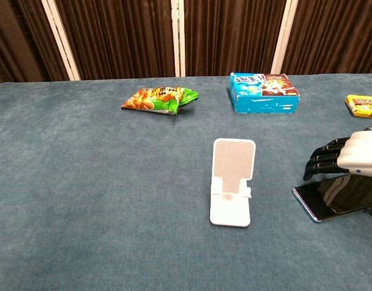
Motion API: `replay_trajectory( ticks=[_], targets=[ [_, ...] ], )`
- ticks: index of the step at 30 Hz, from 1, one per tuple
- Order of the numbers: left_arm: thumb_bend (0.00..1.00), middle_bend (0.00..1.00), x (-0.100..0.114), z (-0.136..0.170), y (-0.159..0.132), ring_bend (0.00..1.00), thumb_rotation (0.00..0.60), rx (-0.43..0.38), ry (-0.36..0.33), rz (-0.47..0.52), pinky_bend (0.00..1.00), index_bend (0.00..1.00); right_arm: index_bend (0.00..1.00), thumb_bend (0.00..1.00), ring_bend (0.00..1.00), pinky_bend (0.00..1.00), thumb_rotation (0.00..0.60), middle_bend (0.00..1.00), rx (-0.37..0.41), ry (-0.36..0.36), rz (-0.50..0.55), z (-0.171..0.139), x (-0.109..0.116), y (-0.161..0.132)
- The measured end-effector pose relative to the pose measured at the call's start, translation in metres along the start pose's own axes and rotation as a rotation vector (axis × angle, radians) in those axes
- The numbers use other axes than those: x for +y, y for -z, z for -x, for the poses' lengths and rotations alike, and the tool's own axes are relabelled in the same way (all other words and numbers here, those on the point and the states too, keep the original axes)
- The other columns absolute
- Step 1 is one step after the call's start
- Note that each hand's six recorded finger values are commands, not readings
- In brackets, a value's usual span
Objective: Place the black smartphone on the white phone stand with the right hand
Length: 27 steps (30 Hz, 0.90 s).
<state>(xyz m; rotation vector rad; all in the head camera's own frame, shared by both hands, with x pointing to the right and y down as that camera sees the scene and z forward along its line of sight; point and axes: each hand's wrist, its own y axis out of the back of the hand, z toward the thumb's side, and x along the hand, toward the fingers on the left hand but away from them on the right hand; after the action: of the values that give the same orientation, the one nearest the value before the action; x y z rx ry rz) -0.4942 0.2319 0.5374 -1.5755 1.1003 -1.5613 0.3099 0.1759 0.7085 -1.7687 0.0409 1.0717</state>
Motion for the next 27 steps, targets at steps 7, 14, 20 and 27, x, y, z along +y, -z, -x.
replay_trajectory(
  ticks=[7,14,20,27],
  targets=[
    [0.00,0.00,-0.001,-0.001,0.000,0.00,0.600,0.001,0.001,-0.002,0.00,0.00,0.23,0.08,0.17,0.25,0.600,0.27,-0.007,-0.020,-0.030,0.003,-0.007,0.005],
    [0.00,0.00,-0.003,-0.002,-0.001,0.00,0.600,0.001,0.006,-0.007,0.00,0.00,0.35,0.18,0.25,0.29,0.600,0.37,0.002,-0.035,-0.049,0.010,-0.014,0.003],
    [0.00,0.00,-0.004,-0.003,-0.001,0.00,0.600,0.002,0.009,-0.008,0.00,0.00,0.54,0.34,0.38,0.37,0.600,0.50,0.009,-0.012,-0.042,0.011,-0.011,0.002],
    [0.00,0.00,-0.003,-0.003,-0.001,0.00,0.600,-0.002,0.010,-0.003,0.00,0.00,0.57,0.38,0.42,0.40,0.600,0.54,0.021,0.081,-0.086,0.002,0.002,0.007]
  ],
)
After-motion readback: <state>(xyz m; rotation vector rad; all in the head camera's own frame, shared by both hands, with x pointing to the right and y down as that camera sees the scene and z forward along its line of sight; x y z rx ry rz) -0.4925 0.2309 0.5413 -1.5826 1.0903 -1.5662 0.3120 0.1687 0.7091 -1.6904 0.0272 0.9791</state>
